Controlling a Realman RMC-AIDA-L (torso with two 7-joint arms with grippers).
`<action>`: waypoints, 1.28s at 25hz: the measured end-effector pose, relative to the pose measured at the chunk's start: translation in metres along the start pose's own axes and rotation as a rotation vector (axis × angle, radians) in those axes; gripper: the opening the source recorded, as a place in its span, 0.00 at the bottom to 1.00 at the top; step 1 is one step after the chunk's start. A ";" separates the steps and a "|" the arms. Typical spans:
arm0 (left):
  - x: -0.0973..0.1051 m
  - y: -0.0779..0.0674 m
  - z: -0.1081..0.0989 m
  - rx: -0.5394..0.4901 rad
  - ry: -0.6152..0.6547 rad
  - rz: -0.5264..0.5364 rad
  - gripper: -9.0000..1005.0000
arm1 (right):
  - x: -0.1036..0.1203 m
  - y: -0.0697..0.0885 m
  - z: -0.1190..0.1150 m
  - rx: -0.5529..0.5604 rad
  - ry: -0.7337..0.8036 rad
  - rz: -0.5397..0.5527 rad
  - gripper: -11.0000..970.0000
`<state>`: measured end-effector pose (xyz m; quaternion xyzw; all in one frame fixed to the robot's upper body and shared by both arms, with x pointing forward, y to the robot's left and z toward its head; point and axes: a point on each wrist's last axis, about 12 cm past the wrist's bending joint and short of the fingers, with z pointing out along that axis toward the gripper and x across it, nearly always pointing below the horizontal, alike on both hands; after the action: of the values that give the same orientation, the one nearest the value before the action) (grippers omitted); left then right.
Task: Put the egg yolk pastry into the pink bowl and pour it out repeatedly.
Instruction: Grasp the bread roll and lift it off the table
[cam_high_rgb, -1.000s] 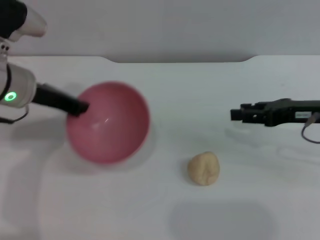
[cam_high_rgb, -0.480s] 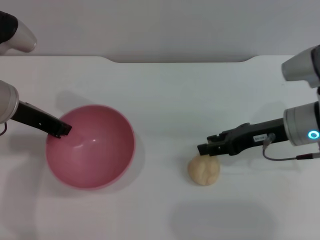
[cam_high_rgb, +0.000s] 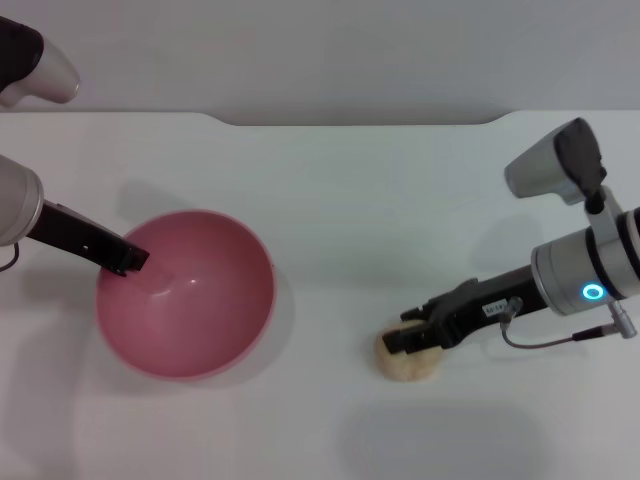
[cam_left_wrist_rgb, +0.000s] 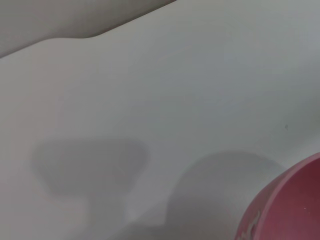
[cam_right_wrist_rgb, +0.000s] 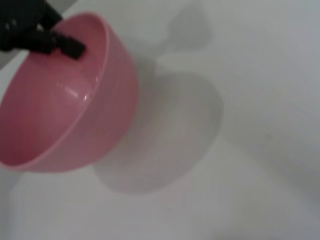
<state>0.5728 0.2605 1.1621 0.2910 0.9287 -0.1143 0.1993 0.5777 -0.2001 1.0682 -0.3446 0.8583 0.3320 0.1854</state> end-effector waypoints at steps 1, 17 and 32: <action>0.000 0.000 0.000 0.000 0.000 0.000 0.01 | 0.000 0.001 0.001 0.001 0.016 0.001 0.44; -0.006 -0.001 -0.002 -0.003 -0.010 0.014 0.01 | -0.003 0.001 -0.012 -0.005 0.014 0.026 0.37; -0.013 -0.002 -0.001 -0.005 -0.015 0.026 0.01 | 0.003 -0.009 -0.039 -0.023 -0.136 0.133 0.22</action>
<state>0.5806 0.2527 1.1692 0.3018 0.9236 -0.1118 0.2085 0.5788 -0.2338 1.0904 -0.2654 0.8609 0.3759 0.2171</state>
